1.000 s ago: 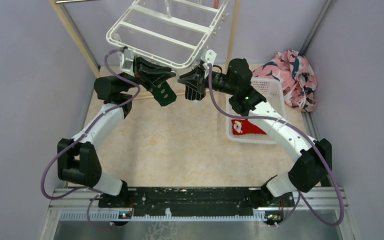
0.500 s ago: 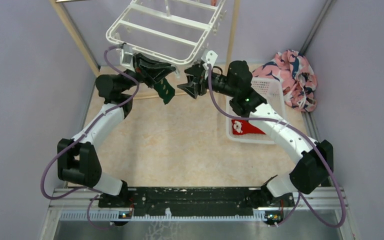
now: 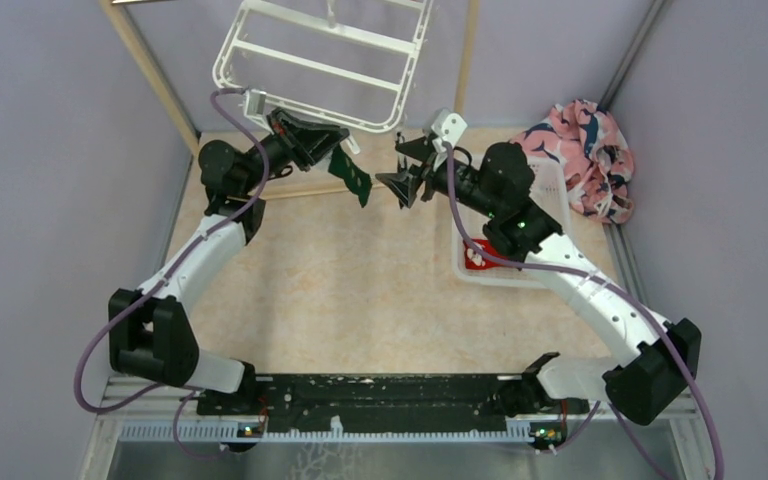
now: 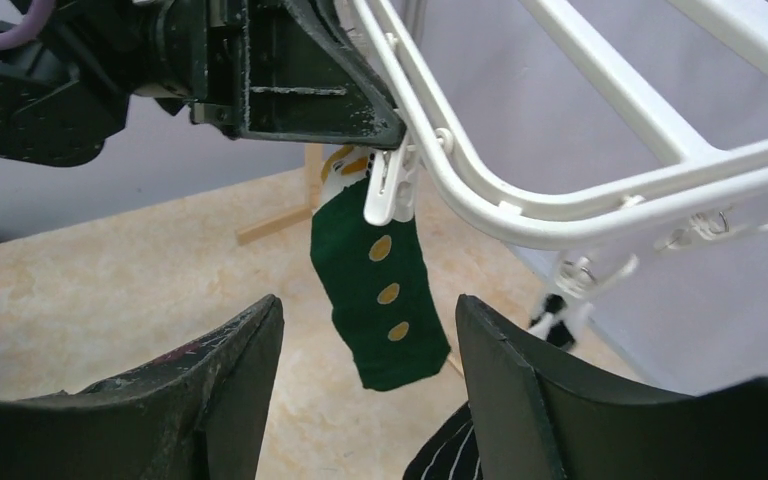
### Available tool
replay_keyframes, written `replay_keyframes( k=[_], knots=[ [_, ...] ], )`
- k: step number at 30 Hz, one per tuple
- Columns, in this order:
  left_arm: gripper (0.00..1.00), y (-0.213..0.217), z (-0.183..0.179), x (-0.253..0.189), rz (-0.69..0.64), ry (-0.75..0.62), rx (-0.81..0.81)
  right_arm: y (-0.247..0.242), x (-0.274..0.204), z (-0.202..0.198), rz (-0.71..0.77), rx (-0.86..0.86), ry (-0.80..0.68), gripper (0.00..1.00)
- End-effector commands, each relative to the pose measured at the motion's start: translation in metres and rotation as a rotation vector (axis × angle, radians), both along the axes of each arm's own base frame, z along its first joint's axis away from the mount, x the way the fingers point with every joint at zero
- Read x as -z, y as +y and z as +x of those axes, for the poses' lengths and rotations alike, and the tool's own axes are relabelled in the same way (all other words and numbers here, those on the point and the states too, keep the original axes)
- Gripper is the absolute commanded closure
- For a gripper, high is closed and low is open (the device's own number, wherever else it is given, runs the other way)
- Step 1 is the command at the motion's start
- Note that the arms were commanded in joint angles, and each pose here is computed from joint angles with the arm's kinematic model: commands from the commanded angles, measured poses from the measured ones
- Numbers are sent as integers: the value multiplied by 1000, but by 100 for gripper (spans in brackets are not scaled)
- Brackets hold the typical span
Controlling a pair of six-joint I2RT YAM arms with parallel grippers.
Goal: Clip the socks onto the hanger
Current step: Pick up the sock from the bin.
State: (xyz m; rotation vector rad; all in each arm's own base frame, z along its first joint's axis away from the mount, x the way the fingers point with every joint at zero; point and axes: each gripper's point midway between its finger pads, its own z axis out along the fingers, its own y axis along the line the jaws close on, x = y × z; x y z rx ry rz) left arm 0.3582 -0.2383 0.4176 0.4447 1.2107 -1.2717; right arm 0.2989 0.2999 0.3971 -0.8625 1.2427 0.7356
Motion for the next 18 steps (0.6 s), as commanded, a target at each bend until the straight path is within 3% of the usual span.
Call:
replay_keyframes(
  k=[1,7,11,14,18],
  knots=[
    [100,5,5,-2,-35,127,-47,-21,-12,9,62,137,13,37],
    [100,6,7,3,-47,235,-51,-69,9,53,154,457,182,37],
    [100,6,0,0,-55,234,-39,-134,51,97,223,796,386,39],
    [100,4,-7,-4,-54,217,-24,-184,103,120,197,1004,557,37],
    [100,4,-12,-9,-51,196,-19,-246,161,131,51,1294,617,26]
  ],
)
